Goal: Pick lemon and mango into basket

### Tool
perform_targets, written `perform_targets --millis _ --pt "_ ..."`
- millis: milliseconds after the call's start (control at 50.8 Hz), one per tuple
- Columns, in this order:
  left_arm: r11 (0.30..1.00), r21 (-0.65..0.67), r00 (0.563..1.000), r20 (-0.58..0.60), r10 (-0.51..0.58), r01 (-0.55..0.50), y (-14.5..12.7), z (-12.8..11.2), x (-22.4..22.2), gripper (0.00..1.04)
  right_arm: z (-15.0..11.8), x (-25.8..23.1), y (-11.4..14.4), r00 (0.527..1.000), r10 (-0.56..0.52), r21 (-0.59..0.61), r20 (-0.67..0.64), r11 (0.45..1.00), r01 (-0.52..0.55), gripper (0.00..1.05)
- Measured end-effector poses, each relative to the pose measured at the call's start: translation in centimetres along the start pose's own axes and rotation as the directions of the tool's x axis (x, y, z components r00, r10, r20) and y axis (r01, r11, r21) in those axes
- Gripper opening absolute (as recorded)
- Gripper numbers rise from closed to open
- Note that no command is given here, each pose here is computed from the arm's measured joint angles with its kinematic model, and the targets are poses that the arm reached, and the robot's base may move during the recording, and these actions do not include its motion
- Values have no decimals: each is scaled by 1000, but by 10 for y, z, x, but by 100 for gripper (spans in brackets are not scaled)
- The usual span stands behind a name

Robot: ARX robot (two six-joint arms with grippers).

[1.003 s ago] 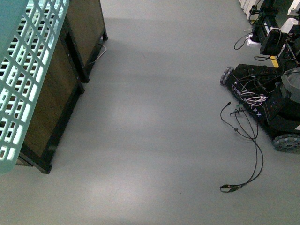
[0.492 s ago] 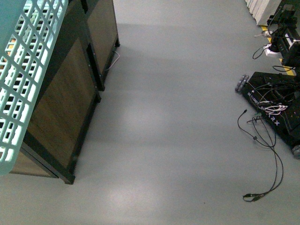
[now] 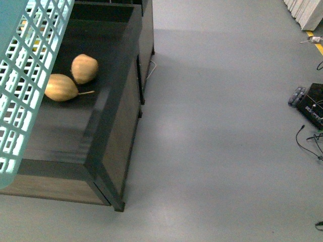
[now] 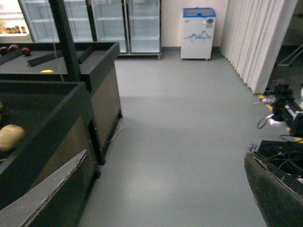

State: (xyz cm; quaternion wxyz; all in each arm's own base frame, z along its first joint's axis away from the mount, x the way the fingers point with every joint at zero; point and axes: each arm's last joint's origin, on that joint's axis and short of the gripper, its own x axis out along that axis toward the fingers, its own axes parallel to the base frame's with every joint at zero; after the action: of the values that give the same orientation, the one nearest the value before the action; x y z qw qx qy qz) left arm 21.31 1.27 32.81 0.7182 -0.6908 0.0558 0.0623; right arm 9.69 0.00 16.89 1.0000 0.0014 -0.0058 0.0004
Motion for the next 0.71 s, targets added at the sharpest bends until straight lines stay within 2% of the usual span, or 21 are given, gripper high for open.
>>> perform_targets --millis 708 --pt "1000 2 1000 -1 -1 1 0 0 0 5 0 0 0 1000 -4 -1 1 1000 4 96"
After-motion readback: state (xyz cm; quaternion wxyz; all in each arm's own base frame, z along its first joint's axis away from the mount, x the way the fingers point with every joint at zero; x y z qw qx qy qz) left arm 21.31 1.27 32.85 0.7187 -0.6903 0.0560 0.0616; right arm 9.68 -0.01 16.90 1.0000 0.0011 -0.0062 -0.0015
